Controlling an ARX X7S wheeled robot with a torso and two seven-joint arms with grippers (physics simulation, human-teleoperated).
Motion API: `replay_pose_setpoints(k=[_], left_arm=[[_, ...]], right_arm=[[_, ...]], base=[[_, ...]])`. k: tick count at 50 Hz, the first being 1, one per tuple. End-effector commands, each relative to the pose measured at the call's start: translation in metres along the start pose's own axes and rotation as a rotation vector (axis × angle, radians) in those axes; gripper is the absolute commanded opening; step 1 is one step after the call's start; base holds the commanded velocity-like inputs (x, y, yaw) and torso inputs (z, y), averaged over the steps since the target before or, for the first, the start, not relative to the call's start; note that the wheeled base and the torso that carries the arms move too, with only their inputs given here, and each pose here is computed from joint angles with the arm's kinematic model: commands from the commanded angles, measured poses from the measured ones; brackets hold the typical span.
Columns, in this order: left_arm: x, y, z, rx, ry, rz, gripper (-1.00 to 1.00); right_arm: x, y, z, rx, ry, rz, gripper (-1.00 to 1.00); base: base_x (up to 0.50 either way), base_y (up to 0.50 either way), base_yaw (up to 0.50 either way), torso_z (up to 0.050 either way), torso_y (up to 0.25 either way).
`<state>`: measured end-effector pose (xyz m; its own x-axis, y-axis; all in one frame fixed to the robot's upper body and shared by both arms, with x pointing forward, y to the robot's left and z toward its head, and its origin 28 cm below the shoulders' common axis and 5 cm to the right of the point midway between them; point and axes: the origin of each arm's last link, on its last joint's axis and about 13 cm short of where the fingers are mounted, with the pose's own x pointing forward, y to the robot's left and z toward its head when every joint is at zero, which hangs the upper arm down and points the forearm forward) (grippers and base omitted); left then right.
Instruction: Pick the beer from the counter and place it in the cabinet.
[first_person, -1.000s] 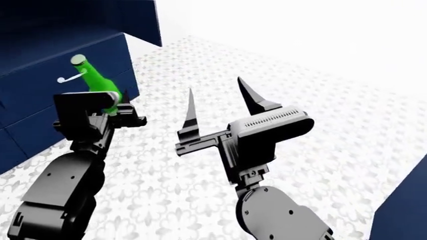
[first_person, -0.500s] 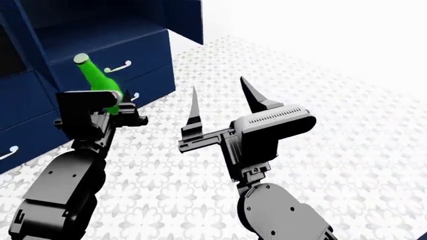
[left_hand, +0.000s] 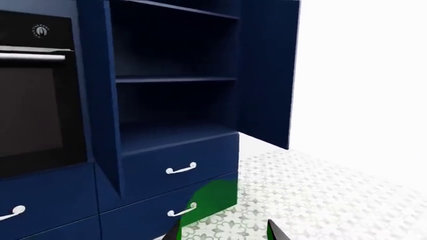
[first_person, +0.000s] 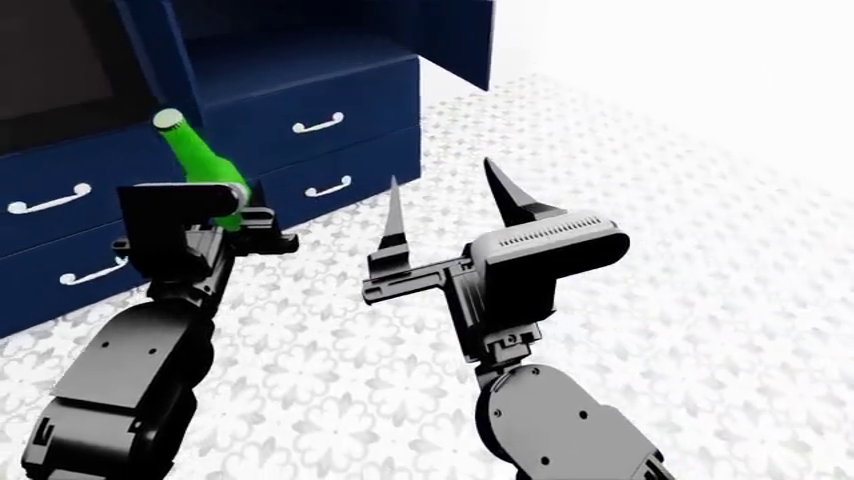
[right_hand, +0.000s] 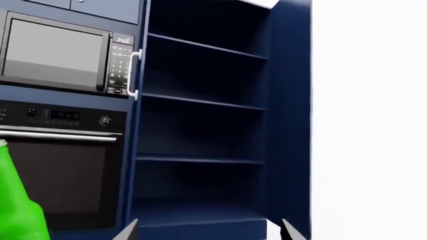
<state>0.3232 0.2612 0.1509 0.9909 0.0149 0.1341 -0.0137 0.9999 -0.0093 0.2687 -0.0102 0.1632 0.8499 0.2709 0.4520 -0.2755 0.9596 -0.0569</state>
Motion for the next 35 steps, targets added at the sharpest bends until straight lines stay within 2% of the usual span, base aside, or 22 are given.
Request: replay_pose_setpoints(k=[1, 11, 17, 20, 26, 30, 35], left_arm=[[0.001, -0.001, -0.001, -0.019, 0.004, 0.001, -1.0], [0.004, -0.007, 0.001, -0.031, 0.003, -0.008, -1.0], [0.018, -0.04, 0.013, -0.073, -0.03, -0.056, -1.0], [0.03, -0.051, 0.018, -0.09, -0.038, -0.064, -1.0], [0.054, -0.072, 0.021, -0.06, -0.033, -0.092, -1.0], [0.066, -0.081, 0.017, -0.043, -0.011, -0.103, -1.0], [0.065, -0.084, 0.006, -0.033, 0.01, -0.106, -1.0]], right_arm=[[0.0, -0.002, -0.003, -0.002, 0.008, -0.009, 1.0], [0.0, -0.003, -0.003, -0.004, 0.009, -0.017, 1.0], [-0.004, -0.007, -0.001, 0.002, 0.001, -0.029, 1.0], [-0.006, -0.01, 0.0, 0.009, -0.004, -0.037, 1.0], [-0.008, -0.014, -0.002, 0.017, -0.004, -0.043, 1.0], [-0.009, -0.018, -0.001, 0.017, -0.006, -0.052, 1.0], [-0.011, -0.021, -0.002, 0.015, -0.003, -0.064, 1.0]], base=[[0.0, 0.0, 0.5, 0.0, 0.0], [0.0, 0.0, 0.5, 0.0, 0.0], [0.0, 0.0, 0.5, 0.0, 0.0], [0.0, 0.0, 0.5, 0.0, 0.0], [0.0, 0.0, 0.5, 0.0, 0.0], [0.0, 0.0, 0.5, 0.0, 0.0], [0.0, 0.0, 0.5, 0.0, 0.0]])
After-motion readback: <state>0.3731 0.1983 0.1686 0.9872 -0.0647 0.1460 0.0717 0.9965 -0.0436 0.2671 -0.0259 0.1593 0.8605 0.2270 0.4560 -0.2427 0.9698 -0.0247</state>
